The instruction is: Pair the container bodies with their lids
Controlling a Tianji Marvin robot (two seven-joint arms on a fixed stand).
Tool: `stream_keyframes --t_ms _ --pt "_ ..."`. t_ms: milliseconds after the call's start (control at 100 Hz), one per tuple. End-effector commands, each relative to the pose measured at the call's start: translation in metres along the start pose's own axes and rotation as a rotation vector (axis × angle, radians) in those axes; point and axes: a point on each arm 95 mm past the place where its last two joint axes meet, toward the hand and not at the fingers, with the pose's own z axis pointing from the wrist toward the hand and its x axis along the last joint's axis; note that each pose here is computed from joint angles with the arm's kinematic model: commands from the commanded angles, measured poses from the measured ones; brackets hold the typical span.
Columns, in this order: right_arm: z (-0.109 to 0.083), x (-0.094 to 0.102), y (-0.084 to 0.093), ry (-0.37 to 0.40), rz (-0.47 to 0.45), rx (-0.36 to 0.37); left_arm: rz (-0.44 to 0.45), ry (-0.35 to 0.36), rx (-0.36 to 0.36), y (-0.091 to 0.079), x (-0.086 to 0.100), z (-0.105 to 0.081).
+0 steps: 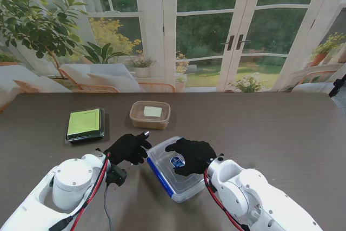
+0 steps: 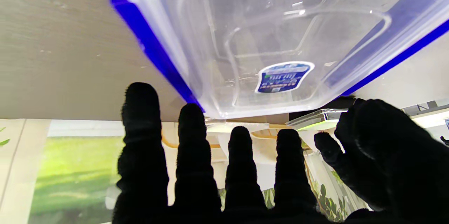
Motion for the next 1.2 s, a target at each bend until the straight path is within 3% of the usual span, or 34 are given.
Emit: stream_keyframes --t_ms 0,300,530,820,1190 --pt "-0.005 0.001 0.003 0.005 -0.003 0.006 0.009 0.016 0.000 -0.003 0.005 0.001" --pt "-0.038 -0.018 0.019 -0.031 0.027 -0.027 0.136 0.009 0.024 -0.016 0.008 0.014" --pt "-0.066 -0.027 0.022 -0.013 0.071 0.008 0.254 -0.021 -0.003 -0.022 0.006 0.023" --pt "-0.087 -0.034 0.004 0.021 0.096 0.150 0.374 -0.051 -0.038 -0.026 0.002 0.037" --pt "-0.085 -0.032 -0.024 0.039 0.115 0.259 0.388 -0.074 -0.104 -0.014 -0.004 0.057"
